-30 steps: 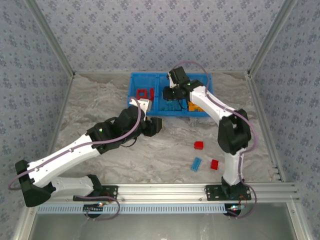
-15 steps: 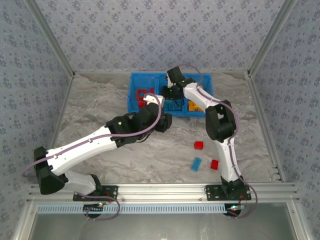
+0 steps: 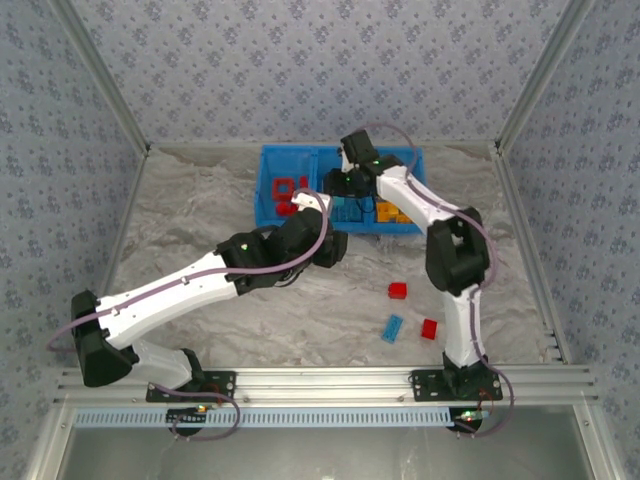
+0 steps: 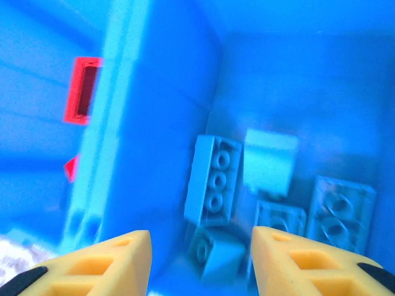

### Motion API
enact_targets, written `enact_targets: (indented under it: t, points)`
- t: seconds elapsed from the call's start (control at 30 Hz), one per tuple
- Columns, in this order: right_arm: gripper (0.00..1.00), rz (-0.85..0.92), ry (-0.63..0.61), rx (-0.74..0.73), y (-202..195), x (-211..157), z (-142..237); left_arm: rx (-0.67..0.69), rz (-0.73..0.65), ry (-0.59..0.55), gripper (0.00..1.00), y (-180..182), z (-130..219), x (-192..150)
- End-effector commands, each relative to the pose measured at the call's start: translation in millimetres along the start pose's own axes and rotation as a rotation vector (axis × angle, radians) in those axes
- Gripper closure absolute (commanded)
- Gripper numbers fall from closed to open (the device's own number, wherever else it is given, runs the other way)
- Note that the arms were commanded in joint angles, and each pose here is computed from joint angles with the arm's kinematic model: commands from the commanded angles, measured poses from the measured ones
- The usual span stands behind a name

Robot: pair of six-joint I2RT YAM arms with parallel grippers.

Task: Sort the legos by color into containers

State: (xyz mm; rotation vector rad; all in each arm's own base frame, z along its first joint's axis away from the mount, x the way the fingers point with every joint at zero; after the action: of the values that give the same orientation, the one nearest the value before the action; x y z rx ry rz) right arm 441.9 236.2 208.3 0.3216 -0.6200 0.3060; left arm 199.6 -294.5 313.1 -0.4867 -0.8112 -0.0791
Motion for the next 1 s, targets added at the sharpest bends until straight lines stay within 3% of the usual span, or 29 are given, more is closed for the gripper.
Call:
enact_targets:
  t: [0.0,0.17,0.37,0.6,0.97]
  points:
    - [0.51,-0.006,-0.139,-0.13,-6,4,95,-0.039,-0.006,0.087,0.33,-13,-6,-8]
    - [0.44,-0.099,-0.145,-0.3,-31,-65,192,-0.082,0.072,0.212,0.31,-28,-39,-34]
    - [0.41,-0.219,-0.104,-0.346,-44,-156,262,-0.043,0.107,0.388,0.27,-49,-94,-72]
    - [0.41,-0.375,-0.08,-0.339,-49,-221,290,-0.018,0.124,0.538,0.23,-76,-151,-113]
    - [0.42,-0.358,-0.091,-0.35,-51,-230,300,0.161,0.111,0.642,0.18,-82,-195,-143]
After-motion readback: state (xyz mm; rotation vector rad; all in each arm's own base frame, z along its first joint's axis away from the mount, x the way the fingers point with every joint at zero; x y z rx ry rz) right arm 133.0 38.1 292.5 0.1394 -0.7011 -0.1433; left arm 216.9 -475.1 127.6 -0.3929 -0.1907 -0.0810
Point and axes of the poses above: each hand's point on the last joint's axis, 136 mm out from that joint toward the fingers, its own z axis back along the fingers, its own y axis along the line the jaws close on, x = y × z, the point moved 6 cm from there along z, back along the fingers, and after that the axes turned 12 degrees about z, right-handed, at the moved point
